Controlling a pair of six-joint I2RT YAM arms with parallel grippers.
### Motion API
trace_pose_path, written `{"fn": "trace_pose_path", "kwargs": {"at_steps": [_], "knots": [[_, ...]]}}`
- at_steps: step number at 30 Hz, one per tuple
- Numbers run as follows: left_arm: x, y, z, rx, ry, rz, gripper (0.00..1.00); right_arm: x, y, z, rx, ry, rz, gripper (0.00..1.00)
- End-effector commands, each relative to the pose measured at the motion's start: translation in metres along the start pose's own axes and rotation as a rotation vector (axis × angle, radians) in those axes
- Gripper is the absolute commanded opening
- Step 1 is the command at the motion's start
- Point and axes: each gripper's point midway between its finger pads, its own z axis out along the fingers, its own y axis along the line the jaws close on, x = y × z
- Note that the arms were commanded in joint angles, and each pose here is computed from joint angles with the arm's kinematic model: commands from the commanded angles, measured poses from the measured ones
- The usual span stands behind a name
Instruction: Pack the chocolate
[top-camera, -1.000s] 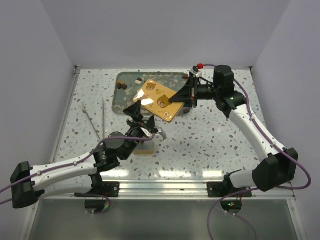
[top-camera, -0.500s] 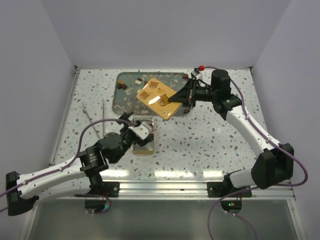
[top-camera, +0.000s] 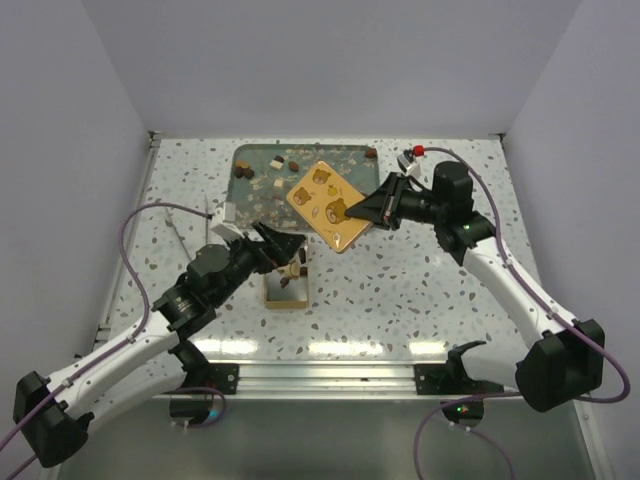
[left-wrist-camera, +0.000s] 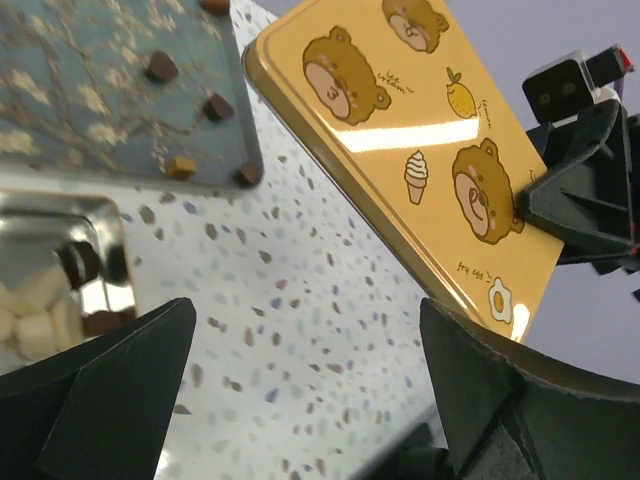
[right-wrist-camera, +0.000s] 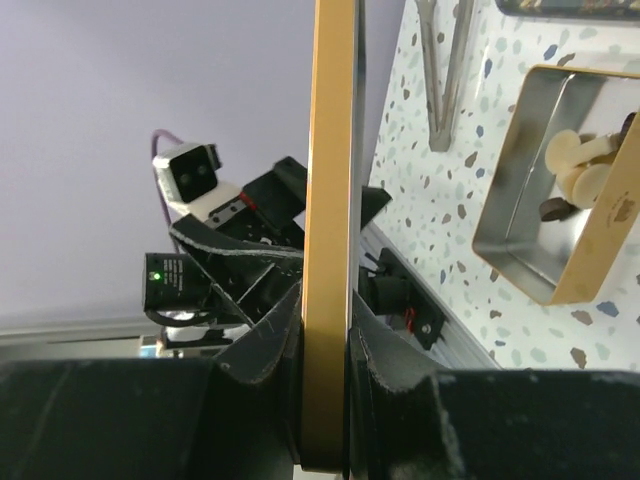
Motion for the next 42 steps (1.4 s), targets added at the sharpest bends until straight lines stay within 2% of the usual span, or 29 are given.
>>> {"fn": "trace_pose_path", "kwargs": {"at_steps": [1,3,8,14,25,34,42], "knots": [[0.003,-0.036,0.003,0.125,0.050,-0.382,1.00,-0.004,0.006,-0.004,-0.020,-0.066,-0.109,0.02],[0.003,-0.043,0.005,0.147,0.060,-0.434,1.00,0.002,0.000,-0.002,-0.009,-0.062,-0.120,0.02],[-0.010,-0.041,0.005,0.164,-0.017,-0.513,1.00,0.017,-0.012,0.010,0.024,-0.048,-0.135,0.02],[-0.003,-0.038,0.007,0.158,0.005,-0.522,1.00,0.024,-0.015,0.023,0.001,-0.030,-0.122,0.02],[0.003,-0.027,0.017,0.051,0.031,-0.425,1.00,0.044,-0.026,0.039,0.007,0.028,-0.119,0.02],[-0.001,-0.012,0.020,-0.020,-0.006,-0.367,1.00,0.074,-0.084,0.046,0.131,0.105,-0.068,0.08],[0.022,0.003,0.023,-0.044,0.059,-0.300,1.00,0.097,-0.129,0.057,0.207,0.192,-0.036,0.11]]}}
